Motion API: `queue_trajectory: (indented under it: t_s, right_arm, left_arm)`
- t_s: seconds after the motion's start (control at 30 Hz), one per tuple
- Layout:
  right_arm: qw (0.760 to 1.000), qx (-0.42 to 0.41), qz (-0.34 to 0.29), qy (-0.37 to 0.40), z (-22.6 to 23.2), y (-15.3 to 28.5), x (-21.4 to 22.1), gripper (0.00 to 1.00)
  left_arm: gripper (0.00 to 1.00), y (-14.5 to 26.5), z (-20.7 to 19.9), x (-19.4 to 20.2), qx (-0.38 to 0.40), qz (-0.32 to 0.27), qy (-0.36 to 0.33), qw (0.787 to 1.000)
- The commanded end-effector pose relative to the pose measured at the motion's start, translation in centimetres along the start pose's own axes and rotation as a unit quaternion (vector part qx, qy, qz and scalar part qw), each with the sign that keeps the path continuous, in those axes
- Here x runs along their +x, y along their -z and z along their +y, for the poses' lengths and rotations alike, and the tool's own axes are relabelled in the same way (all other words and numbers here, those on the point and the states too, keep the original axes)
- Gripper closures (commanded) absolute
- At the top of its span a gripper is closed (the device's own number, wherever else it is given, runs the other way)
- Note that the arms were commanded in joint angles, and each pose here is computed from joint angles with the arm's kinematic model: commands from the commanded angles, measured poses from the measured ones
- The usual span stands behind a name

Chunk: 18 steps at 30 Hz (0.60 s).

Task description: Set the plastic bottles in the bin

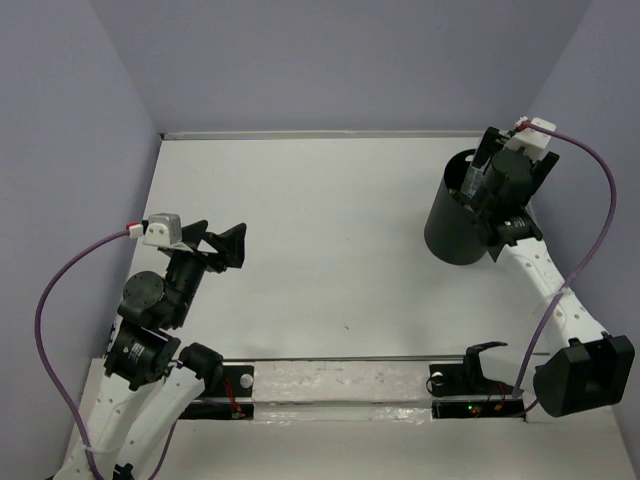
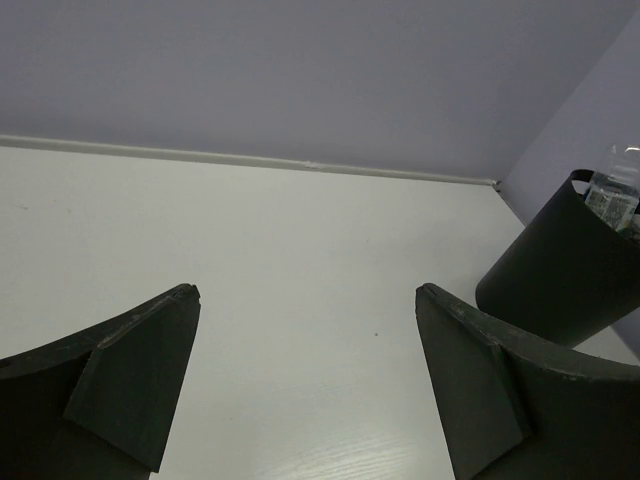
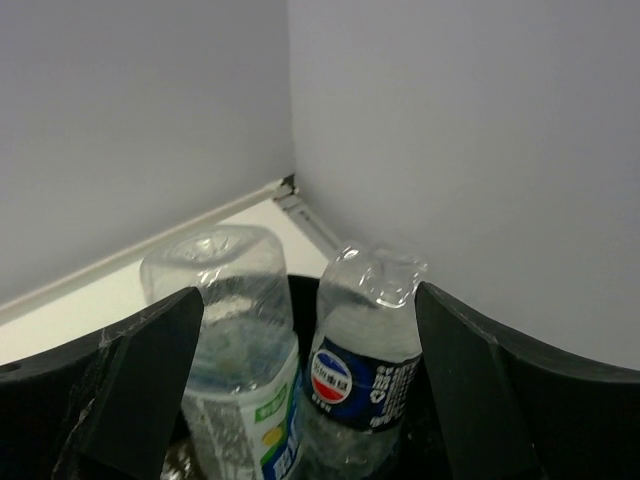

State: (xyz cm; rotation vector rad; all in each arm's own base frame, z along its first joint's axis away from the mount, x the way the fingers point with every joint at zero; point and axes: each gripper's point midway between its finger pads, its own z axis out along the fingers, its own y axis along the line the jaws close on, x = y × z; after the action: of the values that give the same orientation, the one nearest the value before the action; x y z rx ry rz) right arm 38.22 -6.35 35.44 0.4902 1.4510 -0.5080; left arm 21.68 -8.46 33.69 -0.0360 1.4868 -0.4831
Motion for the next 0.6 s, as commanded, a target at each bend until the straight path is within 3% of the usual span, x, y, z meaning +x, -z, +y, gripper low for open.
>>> queue_trajectory:
  t_s: [0.0, 0.1, 0.2, 0.37, 0.5, 0.57]
  right_arm:
    - [0.994, -0.07, 0.06, -0.053, 1.5, 1.9, -0.4, 0.1]
    - [0.974, -0.18, 0.093, -0.098, 4.2, 4.8, -1.2, 0.13]
    - [0.913, -0.357, 0.119, -0.161, 8.0, 10.6, -3.1, 0.01]
    - [0.847, -0.477, 0.105, -0.211, 7.8, 17.3, -6.8, 0.0]
    - [0.812, -0.535, 0.084, -0.219, 6.1, 21.5, -9.1, 0.0]
    - [0.774, -0.59, 0.064, -0.221, 5.3, 24.9, -10.8, 0.0]
  left_arm:
    - [0.01, -0.7, -0.1, -0.4, 0.0, -0.01, 0.0, 1.0]
    - [0.01, -1.0, 0.0, 0.1, -0.006, -0.003, -0.001, 1.0]
    - [0.01, -1.2, 0.1, 0.3, -0.009, 0.003, 0.002, 1.0]
    - [0.01, -1.4, -1.6, 0.1, 0.031, 0.003, 0.023, 0.999]
    - [0.01, -1.3, -3.2, -1.6, 0.062, -0.005, 0.042, 0.997]
    - [0.01, -1.1, -4.8, -3.6, 0.093, -0.016, 0.053, 0.994]
